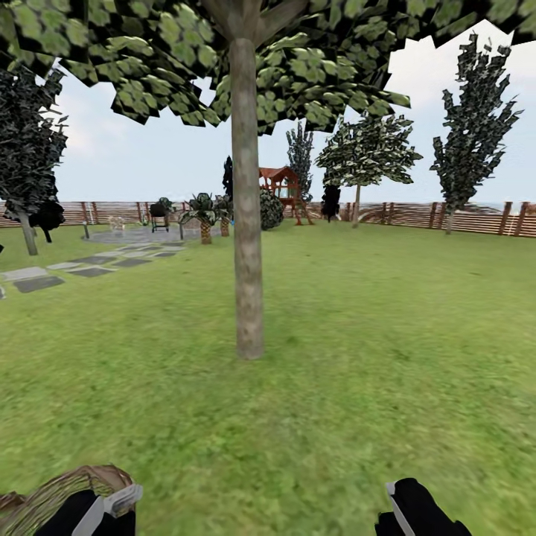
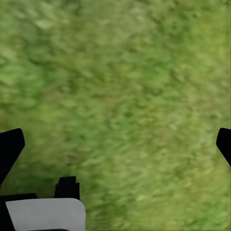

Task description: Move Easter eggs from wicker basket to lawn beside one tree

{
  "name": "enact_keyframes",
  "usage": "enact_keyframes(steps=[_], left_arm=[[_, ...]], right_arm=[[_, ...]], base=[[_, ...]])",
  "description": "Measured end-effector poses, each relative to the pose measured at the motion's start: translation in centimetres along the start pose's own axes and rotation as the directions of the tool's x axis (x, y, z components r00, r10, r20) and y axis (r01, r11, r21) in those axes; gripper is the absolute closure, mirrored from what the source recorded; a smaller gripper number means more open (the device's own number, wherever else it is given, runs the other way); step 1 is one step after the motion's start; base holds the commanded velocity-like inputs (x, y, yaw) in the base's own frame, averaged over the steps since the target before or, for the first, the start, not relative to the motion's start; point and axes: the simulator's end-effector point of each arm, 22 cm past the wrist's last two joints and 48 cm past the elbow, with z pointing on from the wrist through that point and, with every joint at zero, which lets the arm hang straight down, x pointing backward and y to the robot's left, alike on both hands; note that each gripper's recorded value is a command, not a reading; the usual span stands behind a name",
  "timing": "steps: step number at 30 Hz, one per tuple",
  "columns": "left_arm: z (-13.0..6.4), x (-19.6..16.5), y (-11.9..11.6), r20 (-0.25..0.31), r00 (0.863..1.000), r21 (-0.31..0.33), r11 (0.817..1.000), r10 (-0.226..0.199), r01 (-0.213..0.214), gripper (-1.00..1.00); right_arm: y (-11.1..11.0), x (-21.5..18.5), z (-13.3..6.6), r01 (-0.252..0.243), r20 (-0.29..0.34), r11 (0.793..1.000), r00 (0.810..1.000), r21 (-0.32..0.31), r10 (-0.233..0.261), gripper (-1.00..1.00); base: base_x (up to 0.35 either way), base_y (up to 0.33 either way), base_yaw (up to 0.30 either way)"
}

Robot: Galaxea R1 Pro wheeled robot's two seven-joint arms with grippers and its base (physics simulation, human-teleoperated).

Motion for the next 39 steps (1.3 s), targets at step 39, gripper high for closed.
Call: enact_keyframes(steps=[39], left_arm=[[0.0,0.1,-0.1,-0.002,1.0,0.0,1.0,0.002,-0.002,1.0]], right_arm=[[-0.2,0.2,0.7,-0.006,0.021,1.0,1.0,-0.004,0.006,-1.0]], base=[[0.277,0.0,0.0]])
